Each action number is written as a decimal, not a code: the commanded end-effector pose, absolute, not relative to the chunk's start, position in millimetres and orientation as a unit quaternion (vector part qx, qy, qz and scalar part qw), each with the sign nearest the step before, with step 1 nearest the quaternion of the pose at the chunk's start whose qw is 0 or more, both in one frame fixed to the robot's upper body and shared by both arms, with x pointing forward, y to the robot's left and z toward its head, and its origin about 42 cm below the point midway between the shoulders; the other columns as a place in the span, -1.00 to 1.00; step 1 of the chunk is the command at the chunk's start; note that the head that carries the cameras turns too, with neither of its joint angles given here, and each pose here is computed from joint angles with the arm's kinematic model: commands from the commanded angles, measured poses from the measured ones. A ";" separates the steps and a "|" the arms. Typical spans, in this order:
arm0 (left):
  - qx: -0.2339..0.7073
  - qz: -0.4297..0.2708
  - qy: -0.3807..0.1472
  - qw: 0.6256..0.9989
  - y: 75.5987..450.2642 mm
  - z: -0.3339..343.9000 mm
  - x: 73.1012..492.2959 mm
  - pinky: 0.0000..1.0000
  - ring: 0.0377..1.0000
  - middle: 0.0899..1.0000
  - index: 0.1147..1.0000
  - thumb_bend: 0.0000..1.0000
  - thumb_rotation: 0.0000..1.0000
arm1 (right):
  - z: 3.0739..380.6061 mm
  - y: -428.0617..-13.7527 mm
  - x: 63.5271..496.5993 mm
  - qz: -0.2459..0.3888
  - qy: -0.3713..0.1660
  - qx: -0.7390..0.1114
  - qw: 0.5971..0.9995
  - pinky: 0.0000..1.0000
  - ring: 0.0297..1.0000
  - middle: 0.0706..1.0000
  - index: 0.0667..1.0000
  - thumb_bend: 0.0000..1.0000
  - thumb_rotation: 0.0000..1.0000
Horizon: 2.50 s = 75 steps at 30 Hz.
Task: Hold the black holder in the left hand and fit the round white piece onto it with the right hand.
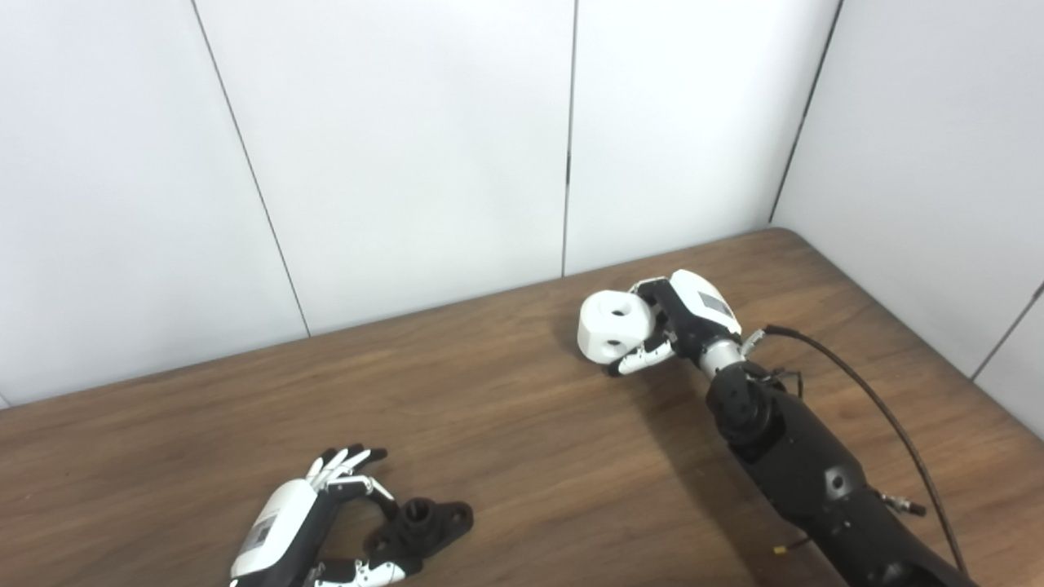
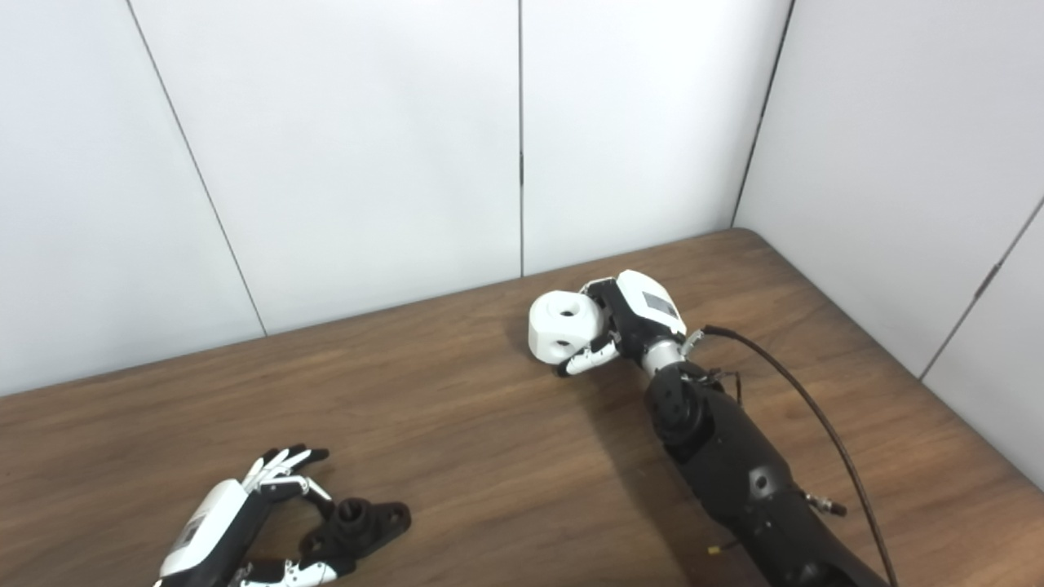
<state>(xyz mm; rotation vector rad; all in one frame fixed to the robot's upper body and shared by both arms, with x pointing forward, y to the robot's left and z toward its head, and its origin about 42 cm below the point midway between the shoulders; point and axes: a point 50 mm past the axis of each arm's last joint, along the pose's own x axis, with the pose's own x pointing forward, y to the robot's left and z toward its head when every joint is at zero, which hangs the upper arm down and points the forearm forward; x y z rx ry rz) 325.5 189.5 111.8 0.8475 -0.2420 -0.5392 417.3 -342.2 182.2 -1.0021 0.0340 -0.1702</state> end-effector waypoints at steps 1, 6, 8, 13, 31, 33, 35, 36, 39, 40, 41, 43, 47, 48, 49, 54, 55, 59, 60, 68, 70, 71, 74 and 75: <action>0.426 -0.308 -0.007 0.850 205.7 64.9 294.6 1.00 0.94 0.78 -0.16 0.04 -0.91 | 196.3 -336.8 418.4 -0.080 -0.003 -0.476 0.876 0.29 0.48 0.44 -0.11 0.04 -0.74; 0.433 -0.307 -0.009 0.848 207.1 64.7 296.6 1.00 0.93 0.78 -0.16 0.04 -0.91 | 225.3 -325.9 413.9 -0.082 -0.056 -0.463 0.881 0.28 0.47 0.44 -0.11 0.04 -0.74; 0.432 -0.305 -0.008 0.848 206.7 64.2 297.2 1.00 0.93 0.78 -0.16 0.04 -0.90 | 239.1 -322.7 411.3 -0.083 -0.080 -0.449 0.886 0.31 0.50 0.45 -0.11 0.04 -0.74; 0.435 -0.304 -0.007 0.848 204.3 63.5 299.6 1.00 0.94 0.79 -0.16 0.04 -0.90 | 279.2 -314.1 400.3 -0.081 -0.134 -0.428 0.890 0.43 0.54 0.45 -0.11 0.04 -0.74; 0.437 -0.297 -0.007 0.849 190.7 67.4 303.5 1.00 0.95 0.78 -0.16 0.05 -0.89 | 310.2 -264.6 357.7 0.028 -0.205 -0.432 0.878 0.28 0.48 0.43 -0.11 0.04 -0.74; 0.436 -0.297 -0.005 0.849 189.2 67.6 303.9 1.00 0.96 0.78 -0.16 0.05 -0.89 | 309.0 -257.9 354.3 0.046 -0.211 -0.429 0.877 0.23 0.45 0.43 -0.11 0.03 -0.75; 0.436 -0.298 -0.004 0.849 187.5 68.1 304.0 1.00 0.97 0.79 -0.16 0.05 -0.89 | 307.0 -250.9 351.2 0.063 -0.218 -0.431 0.873 0.20 0.43 0.42 -0.11 0.04 -0.75; 0.436 -0.299 -0.005 0.849 186.6 68.3 304.1 1.00 0.97 0.79 -0.16 0.05 -0.89 | 306.0 -247.7 349.8 0.071 -0.221 -0.432 0.872 0.19 0.43 0.42 -0.11 0.04 -0.75; 0.434 -0.300 -0.007 0.849 184.2 67.8 304.2 1.00 0.97 0.78 -0.16 0.05 -0.89 | 301.4 -236.6 345.5 0.096 -0.218 -0.425 0.874 0.19 0.45 0.41 -0.11 0.04 -0.74; 0.433 -0.301 -0.007 0.850 183.3 67.7 304.2 1.00 0.98 0.78 -0.16 0.05 -0.89 | 299.7 -233.2 344.6 0.102 -0.218 -0.424 0.873 0.19 0.45 0.42 -0.11 0.04 -0.74; 0.433 -0.301 -0.007 0.850 182.5 67.7 304.4 1.00 0.98 0.79 -0.16 0.05 -0.89 | 297.8 -229.3 344.0 0.108 -0.219 -0.424 0.872 0.18 0.44 0.41 -0.11 0.04 -0.74; 0.433 -0.301 -0.008 0.850 180.9 67.8 304.4 1.00 0.98 0.79 -0.16 0.05 -0.89 | 294.2 -222.2 342.6 0.121 -0.219 -0.420 0.872 0.18 0.44 0.41 -0.11 0.04 -0.74; 0.428 -0.299 -0.011 0.853 178.7 67.0 305.3 1.00 0.98 0.79 -0.16 0.05 -0.89 | 287.4 -208.4 339.6 0.147 -0.215 -0.414 0.872 0.23 0.45 0.42 -0.11 0.04 -0.74; 0.427 -0.299 -0.012 0.853 178.2 66.8 305.4 1.00 0.97 0.78 -0.17 0.05 -0.89 | 285.7 -205.7 339.1 0.152 -0.213 -0.413 0.873 0.23 0.44 0.42 -0.11 0.04 -0.75; 0.426 -0.298 -0.013 0.854 177.9 66.6 305.3 1.00 0.97 0.78 -0.17 0.05 -0.89 | 284.2 -203.3 338.7 0.156 -0.211 -0.412 0.873 0.23 0.45 0.42 -0.12 0.04 -0.74; 0.424 -0.298 -0.018 0.855 175.8 66.2 304.6 1.00 0.96 0.78 -0.16 0.05 -0.89 | 278.1 -192.3 336.2 0.183 -0.206 -0.417 0.866 0.20 0.45 0.42 -0.11 0.04 -0.74; 0.424 -0.298 -0.019 0.855 175.5 66.1 304.6 1.00 0.96 0.77 -0.17 0.05 -0.89 | 277.7 -190.8 335.6 0.186 -0.206 -0.418 0.865 0.21 0.45 0.42 -0.11 0.04 -0.74; 0.424 -0.298 -0.020 0.855 173.9 66.7 304.4 1.00 0.96 0.77 -0.17 0.05 -0.89 | 276.1 -185.6 333.5 0.197 -0.200 -0.420 0.863 0.23 0.46 0.43 -0.11 0.04 -0.75; 0.424 -0.299 -0.019 0.855 173.6 66.8 304.4 1.00 0.96 0.77 -0.17 0.05 -0.89 | 275.7 -184.5 333.2 0.199 -0.200 -0.422 0.862 0.24 0.46 0.43 -0.11 0.04 -0.74; 0.424 -0.300 -0.015 0.854 172.3 68.8 305.3 1.00 0.96 0.79 -0.16 0.05 -0.89 | 272.3 -177.1 333.0 0.220 -0.203 -0.437 0.848 0.26 0.44 0.42 -0.11 0.04 -0.74; 0.424 -0.300 -0.013 0.854 172.0 70.1 305.2 1.00 0.97 0.79 -0.16 0.05 -0.89 | 271.0 -175.6 332.9 0.222 -0.202 -0.442 0.845 0.27 0.44 0.42 -0.12 0.05 -0.74; 0.423 -0.300 -0.012 0.855 171.9 70.6 305.2 1.00 0.97 0.79 -0.16 0.05 -0.89 | 270.1 -175.0 332.8 0.224 -0.201 -0.443 0.844 0.27 0.44 0.42 -0.12 0.05 -0.74; 0.424 -0.300 -0.014 0.855 171.5 70.8 305.2 1.00 0.97 0.79 -0.16 0.05 -0.89 | 267.1 -174.7 333.1 0.231 -0.200 -0.447 0.841 0.30 0.46 0.43 -0.12 0.05 -0.74; 0.424 -0.300 -0.015 0.855 171.4 70.7 305.3 1.00 0.96 0.79 -0.16 0.05 -0.89 | 265.4 -174.7 333.7 0.233 -0.199 -0.447 0.840 0.29 0.46 0.43 -0.12 0.05 -0.74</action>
